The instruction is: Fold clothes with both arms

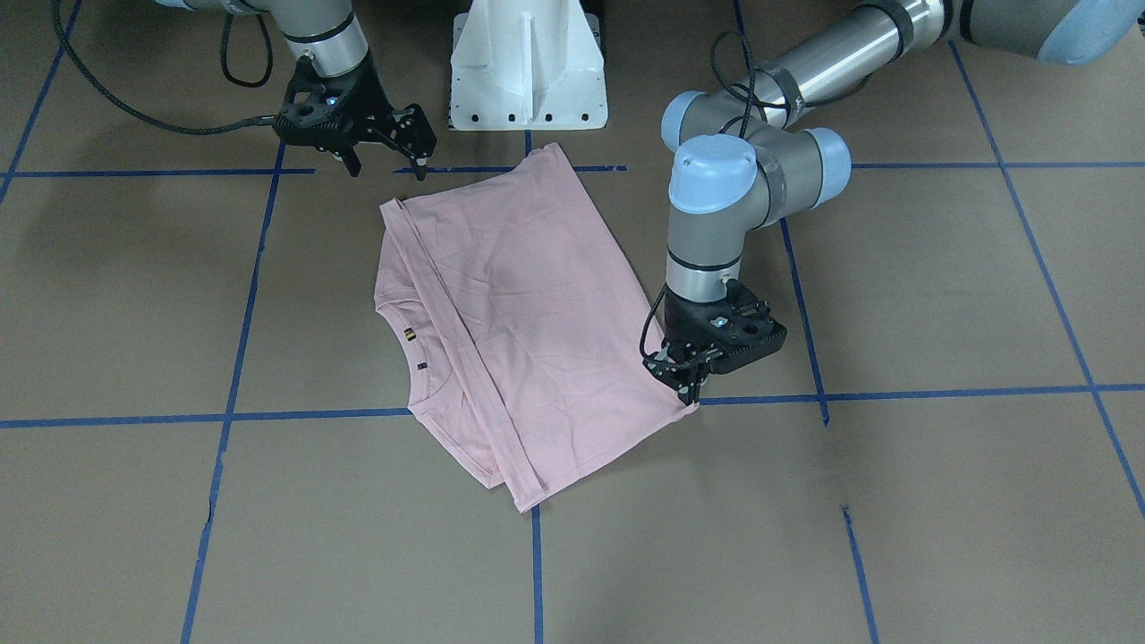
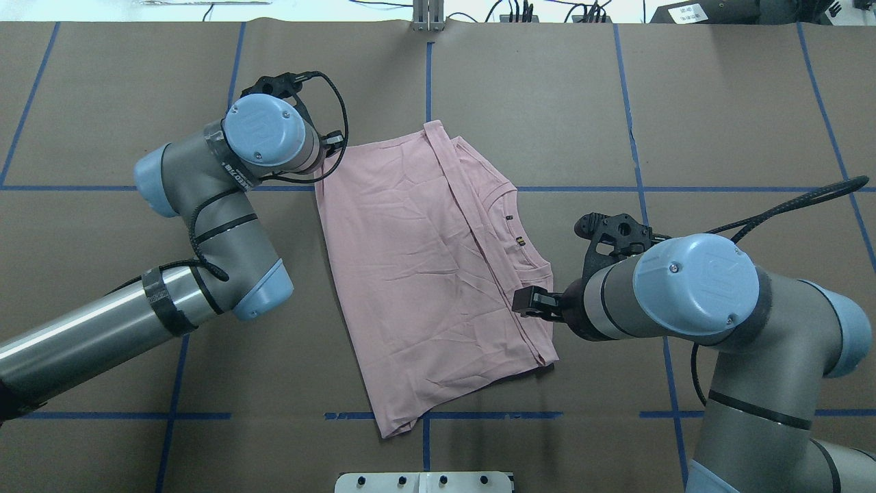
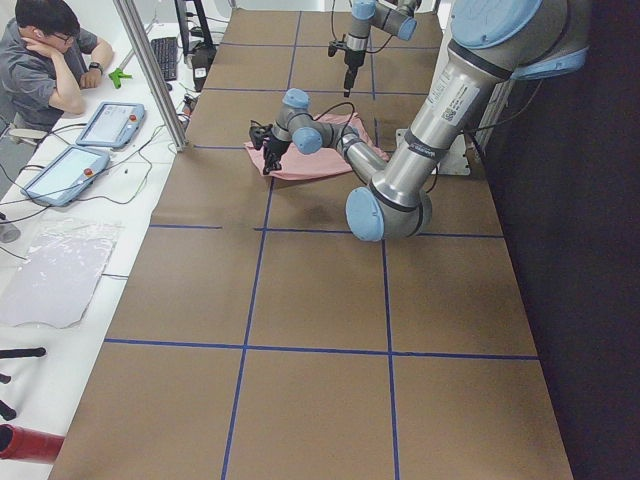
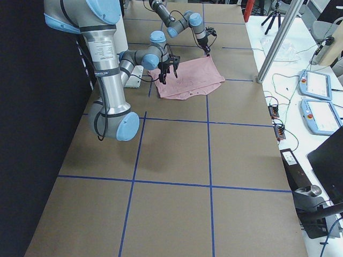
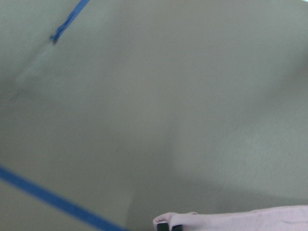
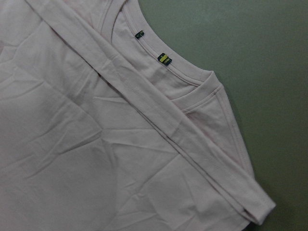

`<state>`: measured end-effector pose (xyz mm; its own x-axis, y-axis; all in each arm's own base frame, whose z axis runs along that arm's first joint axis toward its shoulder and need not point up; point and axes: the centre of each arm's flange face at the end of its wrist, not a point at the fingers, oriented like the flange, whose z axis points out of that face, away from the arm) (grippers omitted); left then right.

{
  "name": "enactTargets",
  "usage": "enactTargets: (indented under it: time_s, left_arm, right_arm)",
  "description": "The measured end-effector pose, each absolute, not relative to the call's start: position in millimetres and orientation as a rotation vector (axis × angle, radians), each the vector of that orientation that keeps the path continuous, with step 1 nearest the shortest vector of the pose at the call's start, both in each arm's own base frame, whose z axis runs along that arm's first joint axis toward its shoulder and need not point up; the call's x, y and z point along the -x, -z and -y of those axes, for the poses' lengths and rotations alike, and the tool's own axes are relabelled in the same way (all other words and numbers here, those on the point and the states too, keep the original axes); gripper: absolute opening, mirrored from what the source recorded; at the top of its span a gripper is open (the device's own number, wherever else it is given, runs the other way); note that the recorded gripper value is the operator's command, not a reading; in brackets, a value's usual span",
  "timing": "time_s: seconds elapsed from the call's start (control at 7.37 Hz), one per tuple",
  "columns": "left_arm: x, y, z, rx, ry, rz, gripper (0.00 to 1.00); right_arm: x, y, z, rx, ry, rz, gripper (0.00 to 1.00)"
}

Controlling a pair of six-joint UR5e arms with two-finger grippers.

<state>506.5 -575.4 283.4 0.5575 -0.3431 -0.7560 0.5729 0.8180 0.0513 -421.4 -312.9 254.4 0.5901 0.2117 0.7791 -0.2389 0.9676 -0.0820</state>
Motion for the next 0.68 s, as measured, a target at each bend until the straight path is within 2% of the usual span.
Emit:
enactTargets:
  time_s: [0.41,0.54,0.68]
  left_arm:
    - [-541,-284,624,-0.44,0.495,-0.893,0.0]
    - [-546,-290,632,-0.478,0.494,-0.907,0.83]
    - [-546,-294,637,-0.501,0.495,-0.906,1.0]
  right_arm:
    - [421,-259,320,-0.046,-0.28,0.889,1.0]
    - [423,-262,321,-0.047,-0.283,0.881,1.0]
    - [425,-265,323,-0.048,-0.286,0.875,1.0]
